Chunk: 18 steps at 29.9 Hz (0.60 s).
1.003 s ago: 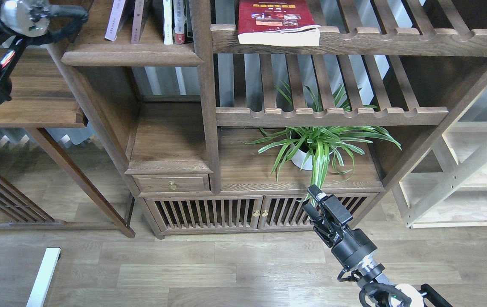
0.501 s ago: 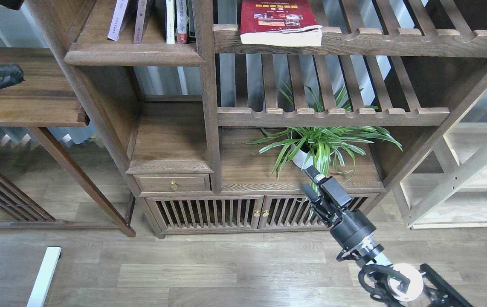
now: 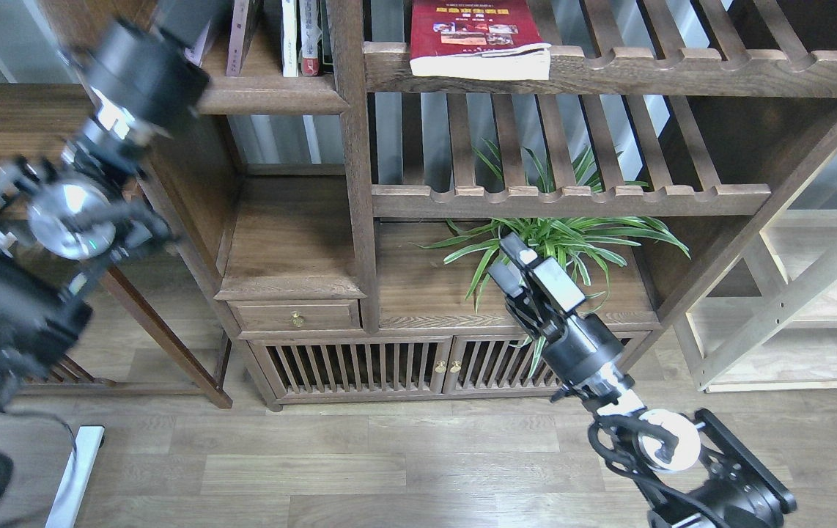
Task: Organize books on shelf
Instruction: 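Bring both grippers forward and raise the right gripper toward the shelf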
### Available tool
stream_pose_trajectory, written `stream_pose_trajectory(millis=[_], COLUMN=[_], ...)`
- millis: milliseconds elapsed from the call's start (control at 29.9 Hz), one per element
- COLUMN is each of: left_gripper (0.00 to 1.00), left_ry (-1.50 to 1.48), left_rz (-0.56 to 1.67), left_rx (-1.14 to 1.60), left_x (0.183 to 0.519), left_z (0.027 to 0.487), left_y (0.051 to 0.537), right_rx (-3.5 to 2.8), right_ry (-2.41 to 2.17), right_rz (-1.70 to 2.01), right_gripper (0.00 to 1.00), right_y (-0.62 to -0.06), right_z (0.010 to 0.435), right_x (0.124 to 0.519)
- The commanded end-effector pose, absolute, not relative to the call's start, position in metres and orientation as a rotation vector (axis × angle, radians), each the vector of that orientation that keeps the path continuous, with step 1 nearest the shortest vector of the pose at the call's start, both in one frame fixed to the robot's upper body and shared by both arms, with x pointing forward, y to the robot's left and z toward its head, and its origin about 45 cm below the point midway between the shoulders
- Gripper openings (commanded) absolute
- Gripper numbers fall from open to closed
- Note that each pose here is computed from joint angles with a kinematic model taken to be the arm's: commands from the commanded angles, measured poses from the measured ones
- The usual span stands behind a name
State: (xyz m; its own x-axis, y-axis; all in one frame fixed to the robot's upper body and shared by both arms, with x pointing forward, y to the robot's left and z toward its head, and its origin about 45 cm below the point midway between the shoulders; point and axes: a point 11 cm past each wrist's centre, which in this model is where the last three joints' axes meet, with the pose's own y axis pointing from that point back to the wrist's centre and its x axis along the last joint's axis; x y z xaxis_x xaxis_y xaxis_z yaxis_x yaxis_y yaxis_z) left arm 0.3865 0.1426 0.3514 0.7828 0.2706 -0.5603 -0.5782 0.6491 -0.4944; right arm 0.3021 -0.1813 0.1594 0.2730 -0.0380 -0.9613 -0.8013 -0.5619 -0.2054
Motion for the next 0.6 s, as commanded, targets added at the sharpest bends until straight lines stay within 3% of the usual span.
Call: stream_pose_trajectory(millis=[0, 201, 568], left_gripper=[0.99, 0.98, 0.97], left_ry=[0.577, 0.703, 0.640], left_rz=[0.469, 0.476, 0.535], left_rx=[-0.675, -0.567, -0.542], left_x=[0.372, 0.346, 0.355], left_z=[0.322, 0.267, 0.264], left_y=[0.120, 0.108, 0.125], right_rx=[-1.891, -1.958, -1.954], right_ry=[0.706, 0.603, 0.648], right_rz=[1.299, 1.190, 1.204], right_gripper=[0.95, 0.95, 0.95], right_y=[-0.167, -0.150, -0.141], right_z=[0.180, 0.224, 0.247], right_x=[0.316, 0.344, 0.369])
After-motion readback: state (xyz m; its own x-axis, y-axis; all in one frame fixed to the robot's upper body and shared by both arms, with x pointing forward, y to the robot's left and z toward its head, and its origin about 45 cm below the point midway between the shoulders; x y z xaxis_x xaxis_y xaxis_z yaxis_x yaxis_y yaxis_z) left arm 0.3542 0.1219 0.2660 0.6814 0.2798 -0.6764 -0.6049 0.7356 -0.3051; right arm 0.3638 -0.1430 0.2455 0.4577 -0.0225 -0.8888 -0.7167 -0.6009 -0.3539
